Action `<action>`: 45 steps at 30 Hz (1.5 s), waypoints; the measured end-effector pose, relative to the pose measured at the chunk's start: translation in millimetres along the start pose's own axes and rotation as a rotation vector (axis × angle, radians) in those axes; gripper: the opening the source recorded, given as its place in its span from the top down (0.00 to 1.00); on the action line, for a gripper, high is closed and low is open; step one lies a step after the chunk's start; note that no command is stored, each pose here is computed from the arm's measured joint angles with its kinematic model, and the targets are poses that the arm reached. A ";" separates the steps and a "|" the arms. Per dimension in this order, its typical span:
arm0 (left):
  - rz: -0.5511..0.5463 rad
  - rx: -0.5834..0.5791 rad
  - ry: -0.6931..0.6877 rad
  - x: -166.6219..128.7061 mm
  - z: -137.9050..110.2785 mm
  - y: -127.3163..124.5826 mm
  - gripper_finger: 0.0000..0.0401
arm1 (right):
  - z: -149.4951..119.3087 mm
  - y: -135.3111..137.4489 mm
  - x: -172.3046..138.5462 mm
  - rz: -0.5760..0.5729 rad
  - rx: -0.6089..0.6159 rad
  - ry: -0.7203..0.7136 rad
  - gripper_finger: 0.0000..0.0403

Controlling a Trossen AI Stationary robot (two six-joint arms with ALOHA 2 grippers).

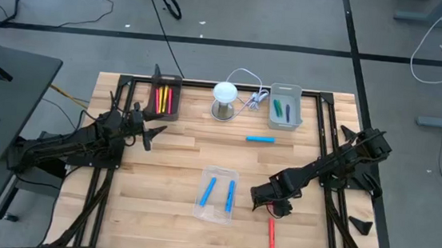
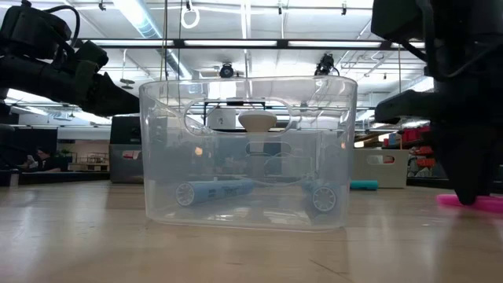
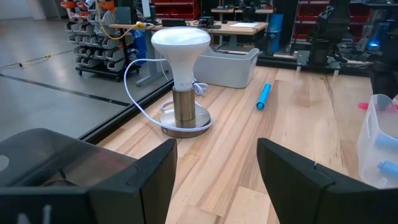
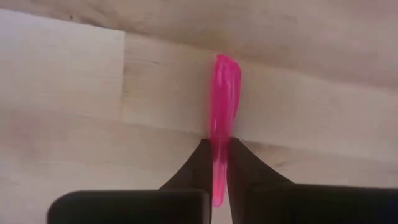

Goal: Pick & Place Markers
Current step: Put the pink pen into the gray bin

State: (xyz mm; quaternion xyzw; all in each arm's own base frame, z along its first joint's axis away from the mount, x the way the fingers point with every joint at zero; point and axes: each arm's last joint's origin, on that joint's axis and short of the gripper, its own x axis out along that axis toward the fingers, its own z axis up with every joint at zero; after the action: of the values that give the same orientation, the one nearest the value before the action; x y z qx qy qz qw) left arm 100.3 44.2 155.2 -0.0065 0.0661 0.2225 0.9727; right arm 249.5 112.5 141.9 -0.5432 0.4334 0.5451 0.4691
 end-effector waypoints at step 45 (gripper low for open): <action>0.000 0.000 0.000 0.0 0.0 0.0 0.43 | -24.3 2.9 -17.2 0.007 0.786 -0.110 0.63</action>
State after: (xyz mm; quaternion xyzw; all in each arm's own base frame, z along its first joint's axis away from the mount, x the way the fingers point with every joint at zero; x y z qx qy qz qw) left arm 100.3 44.2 155.2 -0.0065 0.0660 0.2225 0.9727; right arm 250.6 87.4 158.1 -0.2907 0.5851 0.3674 0.6619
